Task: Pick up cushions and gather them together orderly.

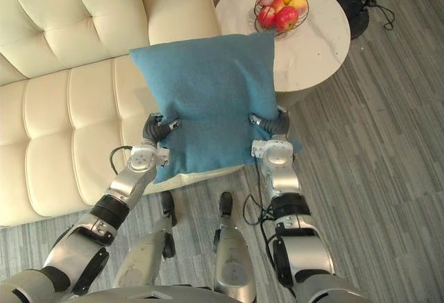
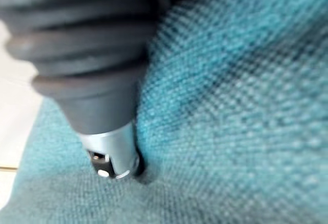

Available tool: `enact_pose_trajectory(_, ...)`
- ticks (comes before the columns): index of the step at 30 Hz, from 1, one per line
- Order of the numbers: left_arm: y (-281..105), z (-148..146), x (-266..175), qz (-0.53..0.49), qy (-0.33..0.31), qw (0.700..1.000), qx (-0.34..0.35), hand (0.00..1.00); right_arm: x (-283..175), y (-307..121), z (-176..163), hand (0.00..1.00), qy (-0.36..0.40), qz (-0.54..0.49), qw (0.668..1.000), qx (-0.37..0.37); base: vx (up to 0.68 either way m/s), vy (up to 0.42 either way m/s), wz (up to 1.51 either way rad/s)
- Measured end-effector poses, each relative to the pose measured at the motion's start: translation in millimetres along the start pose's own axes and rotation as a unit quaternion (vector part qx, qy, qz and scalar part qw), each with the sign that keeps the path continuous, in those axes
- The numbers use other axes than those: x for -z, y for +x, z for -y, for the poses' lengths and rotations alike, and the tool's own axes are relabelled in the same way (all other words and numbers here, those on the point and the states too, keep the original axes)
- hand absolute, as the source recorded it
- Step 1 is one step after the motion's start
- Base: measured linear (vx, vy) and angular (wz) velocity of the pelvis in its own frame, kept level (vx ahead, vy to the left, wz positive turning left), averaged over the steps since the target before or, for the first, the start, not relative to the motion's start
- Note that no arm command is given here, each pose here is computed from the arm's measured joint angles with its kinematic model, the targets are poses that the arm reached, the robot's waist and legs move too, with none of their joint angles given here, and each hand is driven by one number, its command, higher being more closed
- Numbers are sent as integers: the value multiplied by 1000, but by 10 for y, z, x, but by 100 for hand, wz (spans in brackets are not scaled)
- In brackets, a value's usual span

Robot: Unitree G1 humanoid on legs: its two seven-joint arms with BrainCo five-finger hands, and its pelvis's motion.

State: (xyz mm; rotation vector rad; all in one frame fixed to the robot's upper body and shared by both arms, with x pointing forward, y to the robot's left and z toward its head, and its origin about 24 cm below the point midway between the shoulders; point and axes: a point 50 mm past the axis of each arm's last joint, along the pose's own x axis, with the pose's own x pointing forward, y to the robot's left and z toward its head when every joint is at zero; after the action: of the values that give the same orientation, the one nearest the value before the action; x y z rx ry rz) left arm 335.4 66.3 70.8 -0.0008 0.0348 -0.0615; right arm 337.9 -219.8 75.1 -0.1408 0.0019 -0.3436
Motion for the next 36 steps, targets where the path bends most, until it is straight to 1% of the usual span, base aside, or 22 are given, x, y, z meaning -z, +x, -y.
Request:
enact_pose_trajectory(8,-242,-54,105,5,-21,1000,-4,100,298,-367,-52,100,16,-28,999,-21,75,-29,3)
enact_pose_trajectory(14,-500,-177,346,-26,-25,999,-26,100,522,-663,-143,100,8,-61,996,-66,58,-24,3)
enact_pose_trajectory(17,-572,-251,391,-31,-28,998,-41,100,631,-828,-218,100,25,-83,993,-83,29,-11,3)
enact_pose_trajectory(18,-583,-275,374,-27,-30,998,-46,100,629,-842,-243,100,28,-83,992,-87,8,-4,3)
enact_pose_trajectory(21,-657,-380,285,6,17,997,-72,100,598,-889,-358,100,37,-79,990,-112,-8,3,-1)
enact_pose_trajectory(23,-718,-454,259,16,21,995,-91,100,537,-932,-408,100,54,-70,988,-124,0,0,0)
enact_pose_trajectory(29,-1011,-702,287,15,7,988,-153,100,335,-1049,-593,100,78,-32,982,-170,-5,2,8)
enact_pose_trajectory(33,-1153,-833,283,17,-2,983,-183,100,227,-1115,-717,100,85,-11,976,-200,-49,1,20)
enact_pose_trajectory(36,-1187,-920,254,28,-9,979,-201,100,148,-1146,-798,100,94,5,972,-217,-84,-16,55)
